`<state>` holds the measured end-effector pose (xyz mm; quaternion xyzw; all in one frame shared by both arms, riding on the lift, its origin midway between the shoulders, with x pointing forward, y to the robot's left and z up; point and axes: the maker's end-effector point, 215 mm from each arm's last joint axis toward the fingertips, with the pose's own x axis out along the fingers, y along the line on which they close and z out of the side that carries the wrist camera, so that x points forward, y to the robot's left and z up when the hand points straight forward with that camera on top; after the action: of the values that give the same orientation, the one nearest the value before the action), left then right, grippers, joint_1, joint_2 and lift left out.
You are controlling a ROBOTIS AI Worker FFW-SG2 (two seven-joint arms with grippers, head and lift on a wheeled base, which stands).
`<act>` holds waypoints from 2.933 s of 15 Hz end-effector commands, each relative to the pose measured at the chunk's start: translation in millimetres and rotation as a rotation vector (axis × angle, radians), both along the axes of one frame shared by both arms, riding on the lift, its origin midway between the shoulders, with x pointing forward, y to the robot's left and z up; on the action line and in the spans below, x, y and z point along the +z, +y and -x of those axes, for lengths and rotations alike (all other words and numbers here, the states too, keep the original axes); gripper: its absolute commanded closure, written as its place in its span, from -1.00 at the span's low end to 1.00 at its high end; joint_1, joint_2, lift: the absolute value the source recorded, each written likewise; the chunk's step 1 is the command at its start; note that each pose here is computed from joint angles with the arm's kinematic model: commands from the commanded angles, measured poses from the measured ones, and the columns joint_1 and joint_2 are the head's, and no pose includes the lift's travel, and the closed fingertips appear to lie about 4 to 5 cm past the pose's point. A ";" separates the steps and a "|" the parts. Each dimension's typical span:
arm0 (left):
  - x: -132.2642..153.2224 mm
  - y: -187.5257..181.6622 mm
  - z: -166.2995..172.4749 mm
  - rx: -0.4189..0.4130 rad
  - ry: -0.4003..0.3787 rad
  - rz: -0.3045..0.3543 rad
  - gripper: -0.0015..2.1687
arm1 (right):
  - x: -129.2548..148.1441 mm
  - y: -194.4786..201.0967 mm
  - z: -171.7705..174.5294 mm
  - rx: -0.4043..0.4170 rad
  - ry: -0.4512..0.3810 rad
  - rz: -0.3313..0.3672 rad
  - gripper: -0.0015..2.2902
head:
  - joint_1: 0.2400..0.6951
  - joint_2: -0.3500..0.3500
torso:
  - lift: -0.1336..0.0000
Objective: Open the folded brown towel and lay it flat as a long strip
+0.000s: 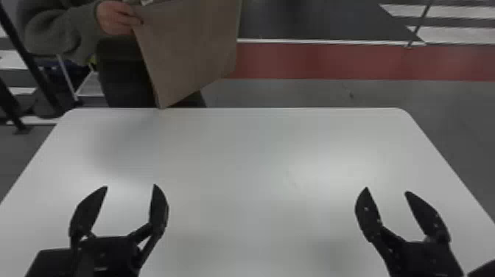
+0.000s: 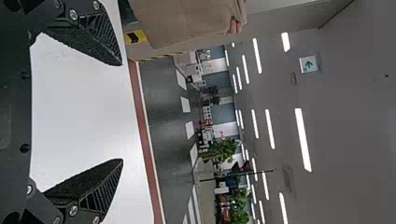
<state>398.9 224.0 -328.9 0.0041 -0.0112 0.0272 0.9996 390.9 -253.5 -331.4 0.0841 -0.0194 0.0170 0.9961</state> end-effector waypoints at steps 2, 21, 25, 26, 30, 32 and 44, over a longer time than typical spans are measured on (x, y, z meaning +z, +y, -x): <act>0.5 -2.2 0.4 -0.005 -0.001 -0.001 -0.88 | 3.6 -2.8 3.9 -0.006 -0.013 0.001 -0.86 | 1.00 -0.12 | -0.84; 1.6 -3.2 1.2 -0.008 -0.004 -0.007 -0.88 | 4.6 -7.0 12.6 -0.015 -0.019 0.007 -0.86 | 1.00 -0.17 | -0.84; 1.5 -4.9 3.7 -0.011 -0.003 -0.013 -0.88 | 8.8 -7.8 15.2 -0.018 -0.032 0.008 -0.86 | 1.00 -0.17 | -0.84; 2.6 -5.0 4.1 -0.011 -0.006 -0.011 -0.88 | 9.3 -7.6 16.0 -0.018 -0.032 0.008 -0.86 | 1.00 -0.17 | -0.84; 2.5 -5.2 5.5 -0.011 -0.006 -0.010 -0.88 | 9.7 -11.0 17.6 -0.023 -0.034 0.013 -0.86 | 1.00 -0.18 | -0.84; 2.3 -5.0 5.1 -0.011 -0.006 -0.010 -0.88 | 10.5 -13.2 17.2 -0.027 -0.036 0.016 -0.86 | 1.00 -0.19 | -0.84; 0.7 -3.1 -4.0 -0.010 -0.007 -0.015 -0.87 | 15.0 -17.0 6.8 -0.030 -0.052 0.031 -0.85 | 1.00 -0.20 | -0.84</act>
<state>401.0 220.6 -327.6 0.0117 -0.0151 0.0216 0.9996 383.0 -269.0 -314.8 0.0684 -0.0469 0.0056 0.9965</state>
